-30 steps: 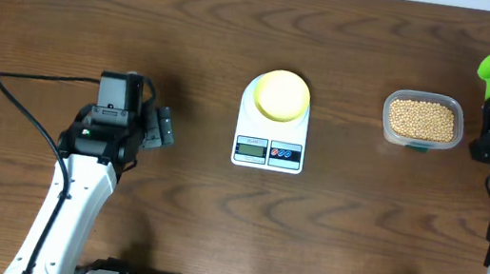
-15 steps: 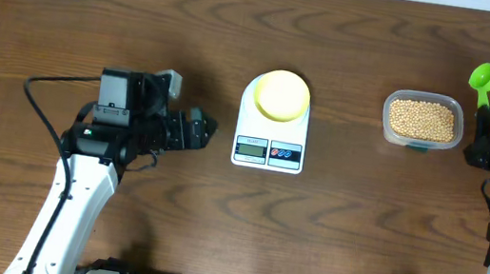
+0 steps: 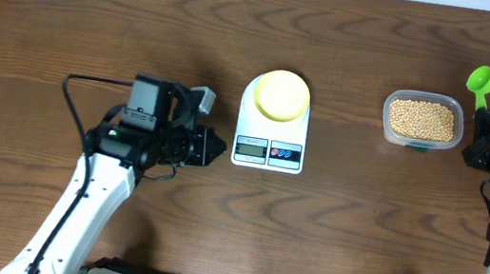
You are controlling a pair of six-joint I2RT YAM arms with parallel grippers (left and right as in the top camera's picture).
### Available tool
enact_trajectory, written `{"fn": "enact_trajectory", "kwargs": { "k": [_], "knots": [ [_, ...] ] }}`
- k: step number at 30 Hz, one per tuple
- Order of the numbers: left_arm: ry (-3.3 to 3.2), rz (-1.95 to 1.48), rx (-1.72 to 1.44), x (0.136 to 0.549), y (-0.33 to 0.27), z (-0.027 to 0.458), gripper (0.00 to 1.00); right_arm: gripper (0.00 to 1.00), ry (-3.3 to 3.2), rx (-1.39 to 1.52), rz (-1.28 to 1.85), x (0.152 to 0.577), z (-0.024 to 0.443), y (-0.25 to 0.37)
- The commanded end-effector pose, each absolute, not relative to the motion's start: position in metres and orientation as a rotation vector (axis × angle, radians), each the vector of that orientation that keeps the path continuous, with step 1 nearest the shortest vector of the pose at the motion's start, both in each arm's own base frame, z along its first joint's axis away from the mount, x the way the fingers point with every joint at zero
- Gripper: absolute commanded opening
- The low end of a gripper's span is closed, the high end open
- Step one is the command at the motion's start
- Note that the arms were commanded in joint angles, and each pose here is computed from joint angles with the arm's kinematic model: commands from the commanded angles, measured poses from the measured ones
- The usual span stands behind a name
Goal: Scoop item into bowl and weigh 50g on scale
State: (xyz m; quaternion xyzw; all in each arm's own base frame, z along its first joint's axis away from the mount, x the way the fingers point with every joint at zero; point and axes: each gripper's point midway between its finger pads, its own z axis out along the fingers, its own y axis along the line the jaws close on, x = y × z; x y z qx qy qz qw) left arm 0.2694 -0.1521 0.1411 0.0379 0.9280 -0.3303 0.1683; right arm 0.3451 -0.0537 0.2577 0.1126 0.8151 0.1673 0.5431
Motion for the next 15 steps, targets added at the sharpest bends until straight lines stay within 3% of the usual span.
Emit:
{"fn": "enact_trajectory", "kwargs": {
  "k": [1,15],
  "knots": [
    [2.660,-0.911,0.148,0.270,-0.159,0.134,0.08,0.01,1.926,0.234,0.397,0.345,0.265,-0.050],
    [2.744,-0.832,0.254,0.283,-0.199,0.081,0.07,0.01,1.926,0.234,0.397,0.345,0.265,-0.050]
  ]
}}
